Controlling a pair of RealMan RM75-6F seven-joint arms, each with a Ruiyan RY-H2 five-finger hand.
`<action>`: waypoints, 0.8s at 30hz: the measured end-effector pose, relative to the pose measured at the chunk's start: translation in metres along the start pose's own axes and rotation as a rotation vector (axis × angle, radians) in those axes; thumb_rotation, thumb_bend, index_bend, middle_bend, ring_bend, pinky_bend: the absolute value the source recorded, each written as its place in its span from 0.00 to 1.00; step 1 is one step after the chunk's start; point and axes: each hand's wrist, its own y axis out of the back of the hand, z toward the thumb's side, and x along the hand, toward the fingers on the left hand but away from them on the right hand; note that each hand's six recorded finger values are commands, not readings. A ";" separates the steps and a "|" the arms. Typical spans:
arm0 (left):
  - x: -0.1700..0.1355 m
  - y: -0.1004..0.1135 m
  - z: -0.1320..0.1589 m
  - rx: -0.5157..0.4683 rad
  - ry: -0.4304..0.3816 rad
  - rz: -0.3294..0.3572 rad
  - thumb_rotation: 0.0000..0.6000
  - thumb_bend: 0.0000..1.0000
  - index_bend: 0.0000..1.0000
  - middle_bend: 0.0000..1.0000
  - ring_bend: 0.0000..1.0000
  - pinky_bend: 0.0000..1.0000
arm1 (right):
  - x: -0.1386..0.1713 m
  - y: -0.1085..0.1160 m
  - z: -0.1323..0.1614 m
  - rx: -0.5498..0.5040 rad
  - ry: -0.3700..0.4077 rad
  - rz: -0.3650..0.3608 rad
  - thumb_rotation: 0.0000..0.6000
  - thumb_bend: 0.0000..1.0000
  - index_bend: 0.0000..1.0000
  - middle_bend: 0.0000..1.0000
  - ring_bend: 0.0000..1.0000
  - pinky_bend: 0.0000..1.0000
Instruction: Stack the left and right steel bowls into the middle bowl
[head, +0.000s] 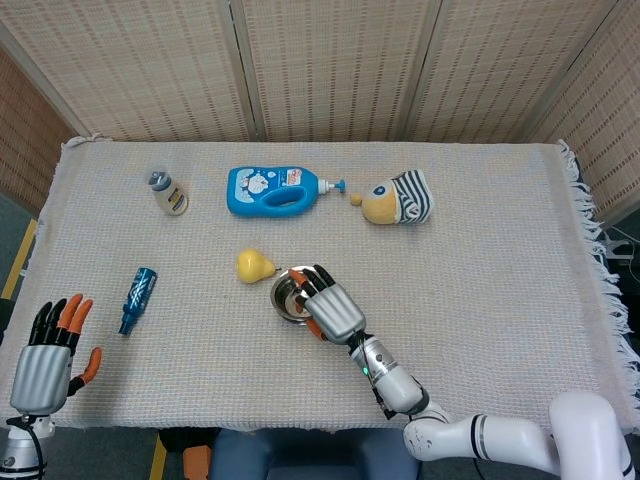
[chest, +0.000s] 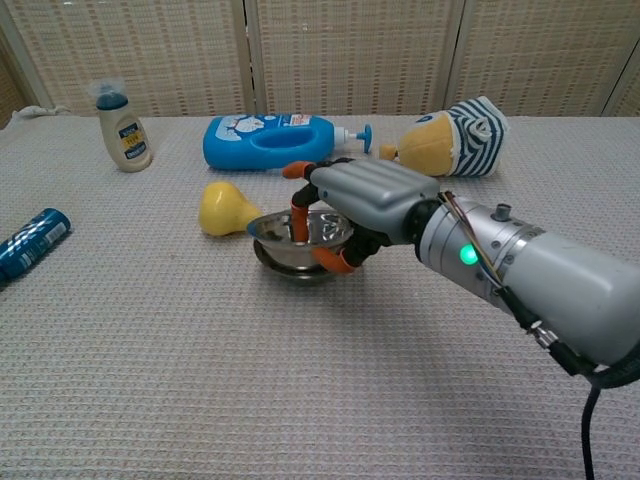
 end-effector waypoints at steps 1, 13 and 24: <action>0.000 0.001 0.000 -0.001 0.000 0.001 1.00 0.43 0.00 0.00 0.00 0.04 | -0.001 -0.001 0.001 0.007 -0.002 0.007 1.00 0.29 0.00 0.00 0.00 0.00; -0.005 0.009 -0.002 -0.019 -0.006 -0.037 1.00 0.43 0.00 0.00 0.00 0.04 | 0.069 0.033 -0.045 0.071 -0.089 -0.068 1.00 0.16 0.00 0.00 0.00 0.00; -0.008 0.010 -0.005 0.035 0.010 -0.144 1.00 0.43 0.00 0.00 0.00 0.05 | 0.242 0.031 -0.157 0.111 -0.508 -0.198 1.00 0.16 0.00 0.00 0.00 0.00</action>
